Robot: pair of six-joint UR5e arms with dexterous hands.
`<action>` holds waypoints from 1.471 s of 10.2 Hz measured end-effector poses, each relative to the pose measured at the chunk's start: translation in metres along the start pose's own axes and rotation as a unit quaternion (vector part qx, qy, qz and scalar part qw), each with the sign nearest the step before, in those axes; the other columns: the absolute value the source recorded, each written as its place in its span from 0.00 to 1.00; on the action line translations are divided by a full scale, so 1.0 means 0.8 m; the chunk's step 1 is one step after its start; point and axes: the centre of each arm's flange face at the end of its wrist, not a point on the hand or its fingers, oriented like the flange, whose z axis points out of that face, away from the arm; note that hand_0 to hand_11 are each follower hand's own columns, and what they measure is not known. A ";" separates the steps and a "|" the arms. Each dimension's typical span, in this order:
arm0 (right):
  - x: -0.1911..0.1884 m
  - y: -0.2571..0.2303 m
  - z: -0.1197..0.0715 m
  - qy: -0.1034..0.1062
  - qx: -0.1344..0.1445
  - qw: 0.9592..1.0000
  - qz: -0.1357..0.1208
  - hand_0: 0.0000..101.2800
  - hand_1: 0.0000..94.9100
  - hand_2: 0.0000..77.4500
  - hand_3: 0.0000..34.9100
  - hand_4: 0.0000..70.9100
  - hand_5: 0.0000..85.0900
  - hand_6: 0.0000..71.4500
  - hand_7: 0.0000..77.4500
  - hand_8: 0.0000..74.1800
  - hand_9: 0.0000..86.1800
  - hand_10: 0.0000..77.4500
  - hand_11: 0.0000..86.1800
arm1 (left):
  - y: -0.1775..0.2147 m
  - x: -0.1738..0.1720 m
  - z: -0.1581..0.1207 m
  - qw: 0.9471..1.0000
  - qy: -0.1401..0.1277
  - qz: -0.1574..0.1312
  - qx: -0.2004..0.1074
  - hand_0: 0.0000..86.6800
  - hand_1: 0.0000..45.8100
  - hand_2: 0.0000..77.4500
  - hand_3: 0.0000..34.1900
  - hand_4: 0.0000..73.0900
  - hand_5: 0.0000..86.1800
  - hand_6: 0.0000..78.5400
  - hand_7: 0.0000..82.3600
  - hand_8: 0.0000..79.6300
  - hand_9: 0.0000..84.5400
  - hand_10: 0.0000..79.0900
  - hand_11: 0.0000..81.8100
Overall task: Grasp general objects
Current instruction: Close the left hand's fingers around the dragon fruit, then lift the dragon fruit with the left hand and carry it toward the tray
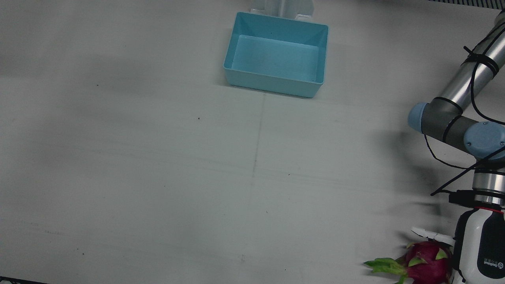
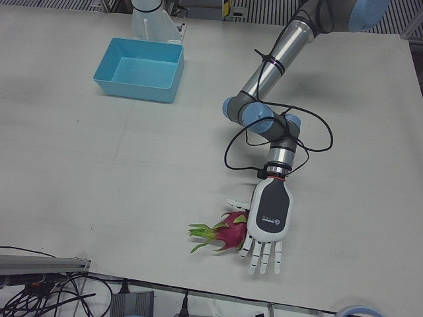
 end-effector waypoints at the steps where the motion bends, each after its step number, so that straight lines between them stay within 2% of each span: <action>1: 0.000 0.000 0.000 0.000 0.000 1.000 0.000 0.00 0.09 0.02 0.00 0.00 0.00 0.00 0.00 0.00 0.01 0.00 0.01 | 0.003 0.000 0.000 1.000 0.000 0.000 -0.001 0.44 0.00 0.01 0.27 0.01 0.44 0.09 0.18 0.21 0.08 0.06 0.09; 2: 0.000 0.000 0.000 0.000 0.000 1.000 0.000 0.00 0.09 0.02 0.00 0.00 0.00 0.00 0.00 0.00 0.01 0.00 0.01 | 0.004 0.000 0.000 1.000 0.000 0.000 -0.002 0.44 0.00 0.01 0.27 0.01 0.44 0.09 0.18 0.21 0.08 0.06 0.09; 3: 0.000 0.000 0.000 0.000 0.000 1.000 0.000 0.00 0.09 0.02 0.00 0.00 0.00 0.00 0.00 0.00 0.01 0.00 0.01 | 0.005 0.001 0.000 1.000 0.000 0.000 -0.003 0.44 0.00 0.01 0.26 0.01 0.51 0.09 0.18 0.21 0.08 0.06 0.09; 4: 0.000 0.000 0.000 0.000 0.000 1.000 0.000 0.00 0.09 0.02 0.00 0.00 0.01 0.00 0.00 0.00 0.01 0.00 0.01 | 0.005 0.001 0.000 1.000 0.002 -0.001 -0.003 0.44 0.00 0.05 0.14 0.02 0.67 0.09 0.18 0.21 0.08 0.06 0.09; 5: 0.000 0.000 0.000 0.000 0.000 1.000 0.000 0.00 0.09 0.02 0.00 0.00 0.01 0.00 0.00 0.00 0.01 0.00 0.01 | 0.006 0.002 0.001 1.000 0.004 -0.001 -0.002 0.44 0.00 0.05 0.07 0.03 0.73 0.09 0.17 0.21 0.08 0.06 0.09; 6: 0.000 0.000 0.000 0.000 0.000 1.000 0.000 0.00 0.09 0.02 0.00 0.00 0.00 0.00 0.00 0.00 0.01 0.00 0.01 | 0.005 0.002 0.000 1.000 0.006 -0.001 0.002 0.44 0.00 0.05 0.07 0.03 0.73 0.09 0.17 0.21 0.08 0.06 0.09; 8: 0.000 0.000 0.000 0.000 0.000 1.000 0.000 0.00 0.09 0.02 0.00 0.00 0.01 0.00 0.00 0.00 0.01 0.00 0.01 | 0.003 0.003 0.000 1.000 0.009 -0.001 0.012 0.45 0.00 0.08 0.01 0.15 0.77 0.15 0.19 0.20 0.06 0.06 0.09; 9: 0.000 0.001 0.000 0.000 0.000 1.000 0.000 0.00 0.09 0.02 0.00 0.00 0.00 0.00 0.00 0.00 0.01 0.00 0.01 | 0.002 0.005 0.000 1.000 0.014 -0.003 0.014 0.50 0.00 0.12 0.00 0.23 0.78 0.17 0.23 0.20 0.06 0.06 0.07; 10: 0.000 0.001 0.000 0.000 -0.001 1.000 0.000 0.00 0.09 0.02 0.00 0.00 0.01 0.00 0.00 0.00 0.01 0.00 0.01 | 0.001 0.008 0.000 1.000 0.022 -0.009 0.015 0.53 0.00 0.15 0.00 0.25 0.78 0.17 0.24 0.20 0.06 0.06 0.07; 12: 0.000 0.001 0.000 0.000 -0.001 1.000 0.000 0.00 0.09 0.02 0.00 0.00 0.01 0.00 0.00 0.00 0.01 0.00 0.01 | -0.008 0.006 -0.010 0.998 0.046 -0.045 0.011 0.53 0.00 0.22 0.00 0.25 0.80 0.19 0.27 0.21 0.06 0.07 0.09; 14: 0.000 0.001 0.000 0.000 -0.001 1.000 0.000 0.00 0.09 0.02 0.00 0.00 0.00 0.00 0.00 0.00 0.01 0.00 0.01 | -0.025 -0.003 -0.033 0.992 0.073 -0.106 0.003 0.56 0.00 0.27 0.00 0.25 0.81 0.21 0.30 0.27 0.15 0.10 0.16; 15: 0.000 0.001 0.000 0.000 -0.001 1.000 0.000 0.00 0.09 0.02 0.00 0.00 0.00 0.00 0.00 0.00 0.01 0.00 0.01 | -0.032 -0.005 -0.044 0.987 0.088 -0.136 -0.007 0.56 0.00 0.27 0.00 0.25 0.81 0.21 0.30 0.27 0.15 0.10 0.16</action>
